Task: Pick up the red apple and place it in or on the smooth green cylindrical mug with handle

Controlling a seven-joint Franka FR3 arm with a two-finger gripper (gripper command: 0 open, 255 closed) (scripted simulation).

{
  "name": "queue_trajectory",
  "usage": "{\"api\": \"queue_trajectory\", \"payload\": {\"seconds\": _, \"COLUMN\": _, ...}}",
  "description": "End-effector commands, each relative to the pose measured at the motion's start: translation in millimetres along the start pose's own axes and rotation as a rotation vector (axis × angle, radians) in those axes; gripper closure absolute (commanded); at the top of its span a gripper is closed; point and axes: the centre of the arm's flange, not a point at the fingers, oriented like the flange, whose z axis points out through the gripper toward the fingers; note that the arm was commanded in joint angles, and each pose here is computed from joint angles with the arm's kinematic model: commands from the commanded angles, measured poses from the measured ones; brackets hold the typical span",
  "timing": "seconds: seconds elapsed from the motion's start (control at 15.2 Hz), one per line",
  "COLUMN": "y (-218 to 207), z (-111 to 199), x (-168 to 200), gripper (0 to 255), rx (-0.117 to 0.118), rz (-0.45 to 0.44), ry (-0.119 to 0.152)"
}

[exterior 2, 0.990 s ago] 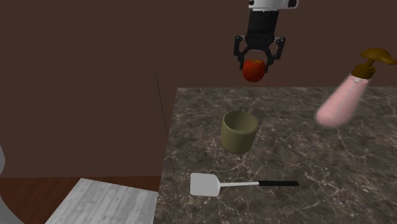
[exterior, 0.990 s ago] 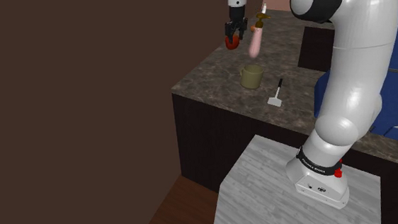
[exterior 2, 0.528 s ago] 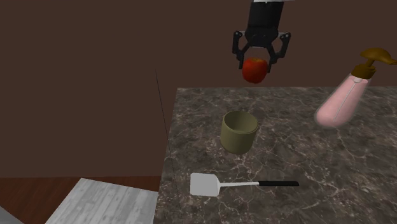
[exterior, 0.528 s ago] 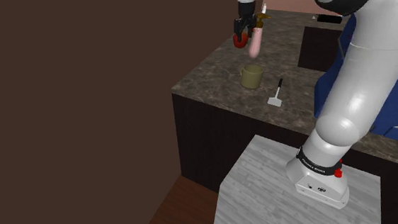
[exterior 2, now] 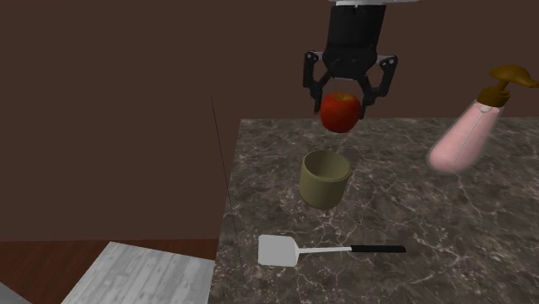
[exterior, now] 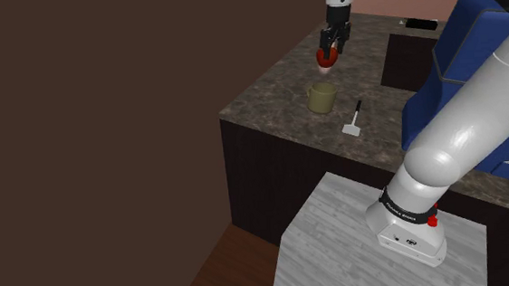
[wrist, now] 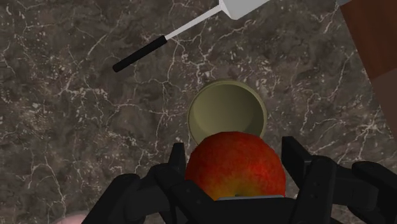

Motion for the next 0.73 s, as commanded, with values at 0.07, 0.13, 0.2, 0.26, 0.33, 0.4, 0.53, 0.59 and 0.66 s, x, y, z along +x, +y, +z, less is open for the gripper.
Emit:
{"api": "queue_trajectory", "payload": {"seconds": 0.07, "y": -0.9, "z": 12.6, "x": -2.1, "gripper": 255, "rx": 0.000, "rz": -0.001, "ry": 0.000}}
{"api": "queue_trajectory", "payload": {"seconds": 0.13, "y": -1.1, "z": 17.8, "x": -1.6, "gripper": 255, "rx": 0.000, "rz": -0.001, "ry": 0.000}}
{"api": "queue_trajectory", "payload": {"seconds": 0.2, "y": -1.4, "z": 23.1, "x": -1.1, "gripper": 255, "rx": 0.000, "rz": -0.001, "ry": 0.000}}
{"api": "queue_trajectory", "payload": {"seconds": 0.26, "y": -1.6, "z": 28.3, "x": -0.6, "gripper": 255, "rx": 0.000, "rz": -0.001, "ry": 0.000}}
{"api": "queue_trajectory", "payload": {"seconds": 0.33, "y": -1.8, "z": 33.6, "x": -0.1, "gripper": 255, "rx": 0.000, "rz": -0.001, "ry": 0.000}}
{"api": "queue_trajectory", "payload": {"seconds": 0.4, "y": -2.0, "z": 38.8, "x": 0.4, "gripper": 255, "rx": 0.000, "rz": -0.001, "ry": 0.000}}
{"api": "queue_trajectory", "payload": {"seconds": 0.53, "y": -2.5, "z": 49.3, "x": 1.3, "gripper": 255, "rx": 0.000, "rz": -0.001, "ry": 0.000}}
{"api": "queue_trajectory", "payload": {"seconds": 0.59, "y": -2.7, "z": 54.6, "x": 1.8, "gripper": 255, "rx": 0.000, "rz": -0.001, "ry": 0.000}}
{"api": "queue_trajectory", "payload": {"seconds": 0.66, "y": -2.9, "z": 59.8, "x": 2.3, "gripper": 255, "rx": 0.000, "rz": -0.001, "ry": 0.000}}
